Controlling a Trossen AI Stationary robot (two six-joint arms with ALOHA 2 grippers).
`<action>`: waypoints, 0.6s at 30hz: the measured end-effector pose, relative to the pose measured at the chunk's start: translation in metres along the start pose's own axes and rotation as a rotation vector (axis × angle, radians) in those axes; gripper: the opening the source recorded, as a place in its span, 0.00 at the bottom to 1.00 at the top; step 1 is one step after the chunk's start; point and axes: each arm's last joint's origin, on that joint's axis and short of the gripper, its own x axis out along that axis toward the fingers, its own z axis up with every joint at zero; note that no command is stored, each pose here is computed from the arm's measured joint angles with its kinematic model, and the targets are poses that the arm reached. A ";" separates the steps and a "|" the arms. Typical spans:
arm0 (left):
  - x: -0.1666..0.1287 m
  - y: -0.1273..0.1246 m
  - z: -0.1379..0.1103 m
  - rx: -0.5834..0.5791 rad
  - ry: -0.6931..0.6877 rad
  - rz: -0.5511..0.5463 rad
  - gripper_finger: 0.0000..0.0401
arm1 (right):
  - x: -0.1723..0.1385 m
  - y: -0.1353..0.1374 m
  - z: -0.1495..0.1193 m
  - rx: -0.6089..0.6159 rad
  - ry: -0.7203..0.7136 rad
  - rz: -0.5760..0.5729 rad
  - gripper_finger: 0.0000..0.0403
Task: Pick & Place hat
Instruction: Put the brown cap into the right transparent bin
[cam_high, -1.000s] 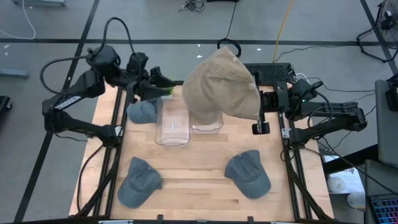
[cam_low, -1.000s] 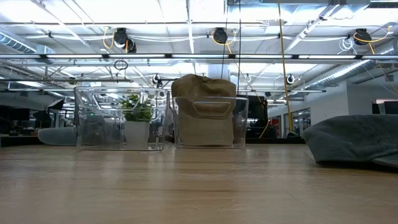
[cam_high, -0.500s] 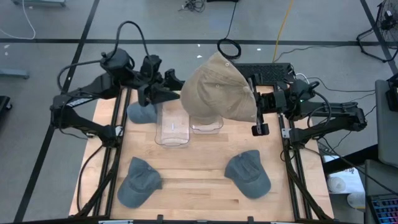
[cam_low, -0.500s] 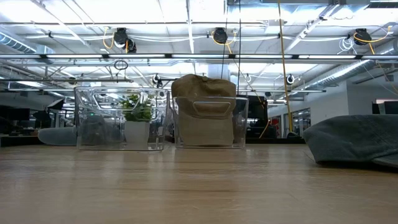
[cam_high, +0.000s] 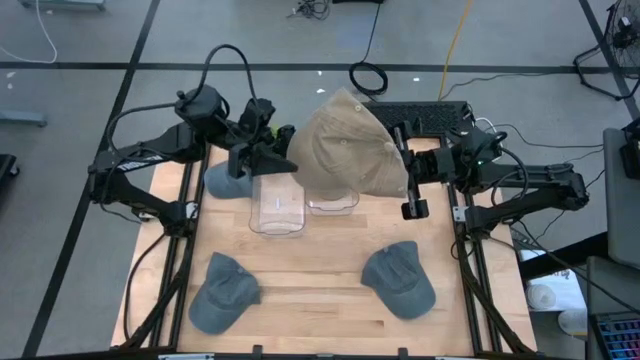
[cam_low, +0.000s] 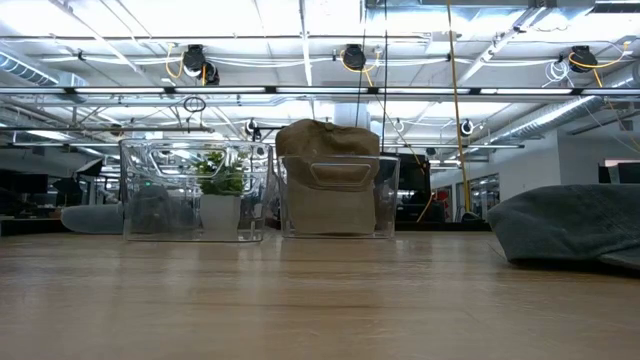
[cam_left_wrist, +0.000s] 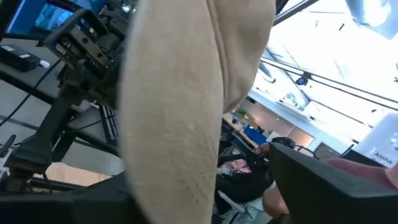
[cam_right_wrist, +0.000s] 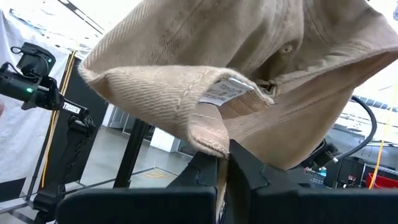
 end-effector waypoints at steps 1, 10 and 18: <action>0.000 0.000 0.000 -0.001 0.002 -0.002 0.63 | 0.000 0.000 0.000 0.000 0.000 0.000 0.00; 0.000 0.000 0.000 -0.003 0.003 -0.003 0.44 | 0.000 0.000 0.000 0.000 -0.001 -0.001 0.00; 0.000 0.000 0.001 0.012 -0.004 -0.008 0.29 | 0.000 0.000 0.000 -0.001 -0.001 -0.002 0.01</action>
